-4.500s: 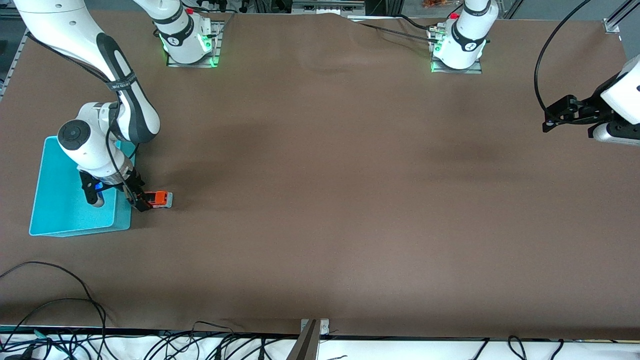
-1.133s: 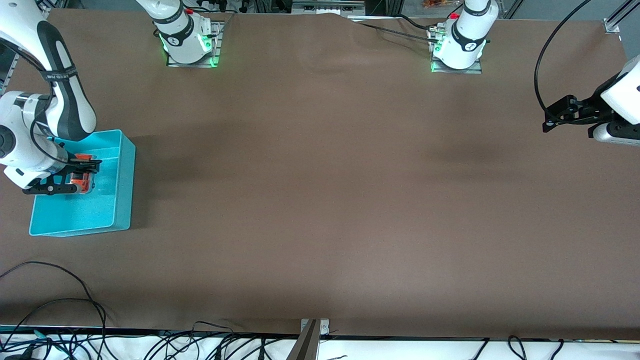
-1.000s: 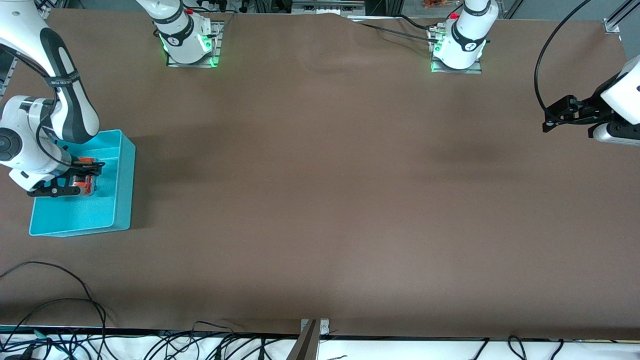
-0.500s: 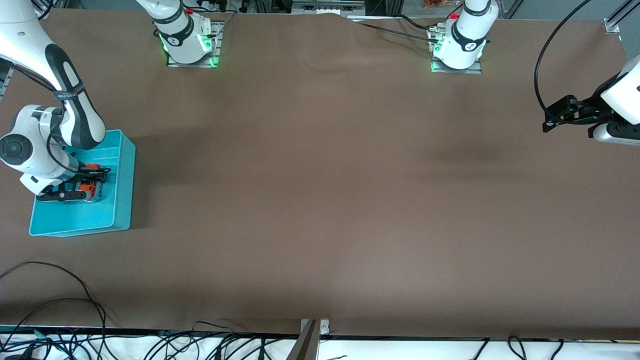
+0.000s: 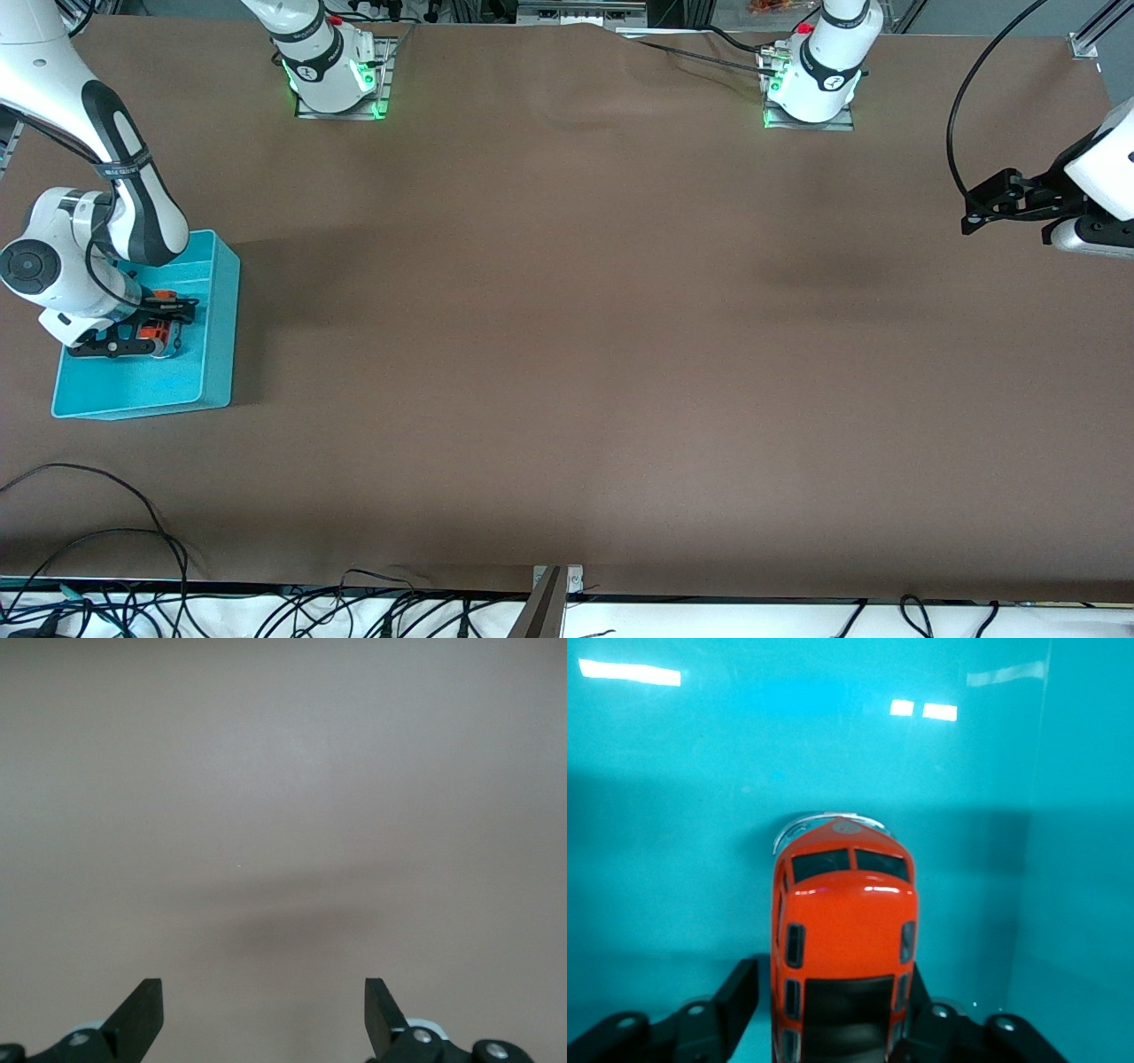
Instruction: Wind up bus and store in blue box
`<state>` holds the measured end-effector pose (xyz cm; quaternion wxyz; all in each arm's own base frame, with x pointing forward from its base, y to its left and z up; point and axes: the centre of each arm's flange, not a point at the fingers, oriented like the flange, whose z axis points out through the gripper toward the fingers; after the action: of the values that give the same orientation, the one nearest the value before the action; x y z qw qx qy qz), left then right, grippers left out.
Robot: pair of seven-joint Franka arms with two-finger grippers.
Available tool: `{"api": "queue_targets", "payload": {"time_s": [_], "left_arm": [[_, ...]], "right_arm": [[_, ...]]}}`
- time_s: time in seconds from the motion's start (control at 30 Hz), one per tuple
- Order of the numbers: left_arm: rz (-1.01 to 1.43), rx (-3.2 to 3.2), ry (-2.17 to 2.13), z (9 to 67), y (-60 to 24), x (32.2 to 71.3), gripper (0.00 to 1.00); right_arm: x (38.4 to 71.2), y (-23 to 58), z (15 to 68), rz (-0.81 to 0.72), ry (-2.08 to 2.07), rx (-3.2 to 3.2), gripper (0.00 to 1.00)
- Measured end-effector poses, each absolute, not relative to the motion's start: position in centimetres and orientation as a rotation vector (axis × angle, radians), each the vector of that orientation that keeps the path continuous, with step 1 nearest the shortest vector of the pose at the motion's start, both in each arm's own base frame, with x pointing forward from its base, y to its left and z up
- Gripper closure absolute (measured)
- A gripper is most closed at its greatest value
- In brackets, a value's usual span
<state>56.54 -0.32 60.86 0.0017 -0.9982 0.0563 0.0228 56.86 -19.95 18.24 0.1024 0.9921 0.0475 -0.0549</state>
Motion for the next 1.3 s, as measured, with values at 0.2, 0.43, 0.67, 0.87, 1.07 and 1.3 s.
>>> {"api": "queue_targets", "payload": {"time_s": [0.2,0.43,0.67,0.87,1.07,1.3], "left_arm": [[0.071,-3.132,0.176,60.9,-0.3,56.5,0.0],[0.071,-3.132,0.176,60.9,-0.3,56.5,0.0],[0.071,-3.132,0.176,60.9,-0.3,56.5,0.0],[0.071,-3.132,0.176,60.9,-0.3,56.5,0.0],[0.071,-3.132,0.176,60.9,-0.3,56.5,0.0],[0.071,-3.132,0.176,60.9,-0.3,56.5,0.0]], "right_arm": [[56.8,-19.8,17.7,-0.169,0.146,2.932,0.0],[57.3,-19.2,18.6,-0.184,0.154,2.931,0.0],[57.9,-18.6,22.5,-0.234,0.149,2.914,0.0],[58.0,-18.1,26.2,-0.235,0.142,2.899,0.0],[57.7,-17.7,29.3,-0.24,0.132,2.886,0.0],[57.3,-15.3,33.5,-0.273,0.151,2.869,0.0]]}}
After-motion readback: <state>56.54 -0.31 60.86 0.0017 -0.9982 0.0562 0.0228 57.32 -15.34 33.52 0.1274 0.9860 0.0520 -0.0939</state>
